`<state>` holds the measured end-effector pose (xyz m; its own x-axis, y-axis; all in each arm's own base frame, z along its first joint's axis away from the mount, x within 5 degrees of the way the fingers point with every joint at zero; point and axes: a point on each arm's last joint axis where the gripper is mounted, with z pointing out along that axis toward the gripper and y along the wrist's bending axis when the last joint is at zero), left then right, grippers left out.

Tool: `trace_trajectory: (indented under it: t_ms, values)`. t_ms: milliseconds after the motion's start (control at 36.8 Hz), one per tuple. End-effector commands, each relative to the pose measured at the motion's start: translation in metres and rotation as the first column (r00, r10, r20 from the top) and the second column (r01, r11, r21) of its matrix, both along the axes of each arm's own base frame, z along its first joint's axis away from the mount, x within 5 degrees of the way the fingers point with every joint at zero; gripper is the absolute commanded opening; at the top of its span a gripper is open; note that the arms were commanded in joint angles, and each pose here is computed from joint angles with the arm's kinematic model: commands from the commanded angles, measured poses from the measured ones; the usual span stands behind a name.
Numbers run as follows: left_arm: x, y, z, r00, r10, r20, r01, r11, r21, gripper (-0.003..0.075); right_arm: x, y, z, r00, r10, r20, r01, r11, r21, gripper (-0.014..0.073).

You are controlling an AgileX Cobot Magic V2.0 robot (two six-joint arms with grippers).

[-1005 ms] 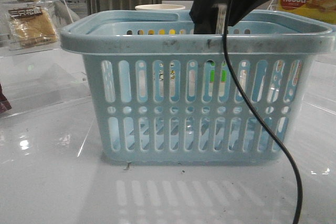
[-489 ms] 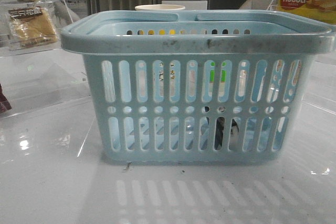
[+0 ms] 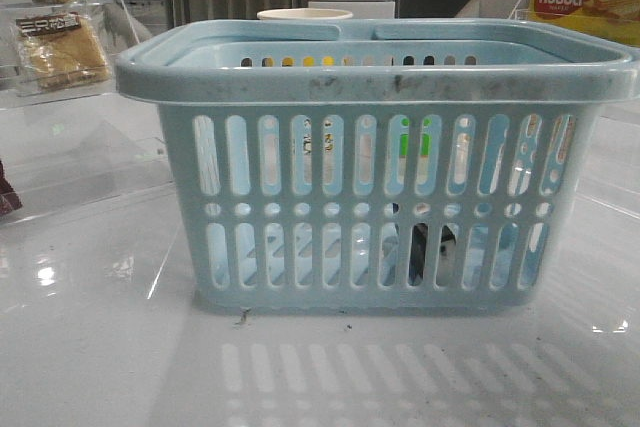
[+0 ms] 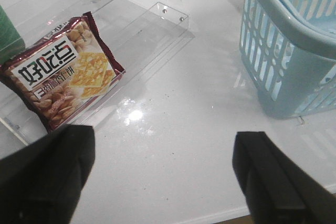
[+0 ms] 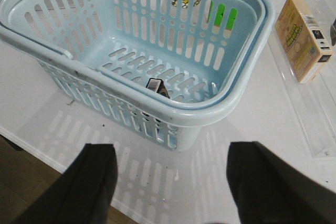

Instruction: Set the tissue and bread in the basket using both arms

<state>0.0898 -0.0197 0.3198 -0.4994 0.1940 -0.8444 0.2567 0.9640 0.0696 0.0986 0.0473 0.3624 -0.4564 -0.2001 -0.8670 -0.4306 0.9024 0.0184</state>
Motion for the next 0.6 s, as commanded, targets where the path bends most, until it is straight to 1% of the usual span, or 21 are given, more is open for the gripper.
trace_trajectory:
  t_ms: [0,54,163,244,380,489,570]
  values:
    - [0.019,-0.005,0.018,0.999,0.000,0.053,0.001,1.000,-0.021,0.0652,0.002,0.000,0.013,0.996,-0.001,0.093,-0.001,1.000,0.022,0.0549]
    - [0.033,-0.008,0.020,0.999,0.000,0.036,0.001,1.000,-0.017,0.0652,0.002,0.000,0.013,0.996,-0.001,0.093,-0.001,1.000,0.022,0.0549]
    - [0.073,-0.017,0.024,1.000,0.000,0.006,0.000,1.000,-0.005,0.0652,0.002,0.000,0.013,0.996,-0.001,0.093,-0.001,1.000,0.022,0.0549]
    - [0.109,-0.025,0.024,1.000,0.000,-0.029,0.000,1.000,0.003,0.0652,0.002,0.000,0.013,0.996,-0.001,0.093,-0.001,1.000,0.022,0.0549]
    - [0.169,-0.038,0.029,0.999,0.001,-0.046,0.000,1.000,0.015,0.0650,0.002,0.000,0.013,0.996,-0.001,0.093,-0.001,1.000,0.022,0.0549]
    - [0.220,-0.031,0.035,0.997,0.056,-0.045,-0.056,0.998,0.012,0.0626,0.002,0.000,0.013,0.996,-0.001,0.093,-0.001,1.000,0.022,0.0549]
    - [0.251,-0.018,0.035,0.992,0.117,-0.053,-0.118,0.993,-0.028,0.0600,0.002,0.000,0.013,0.996,-0.001,0.093,-0.001,1.000,0.022,0.0549]
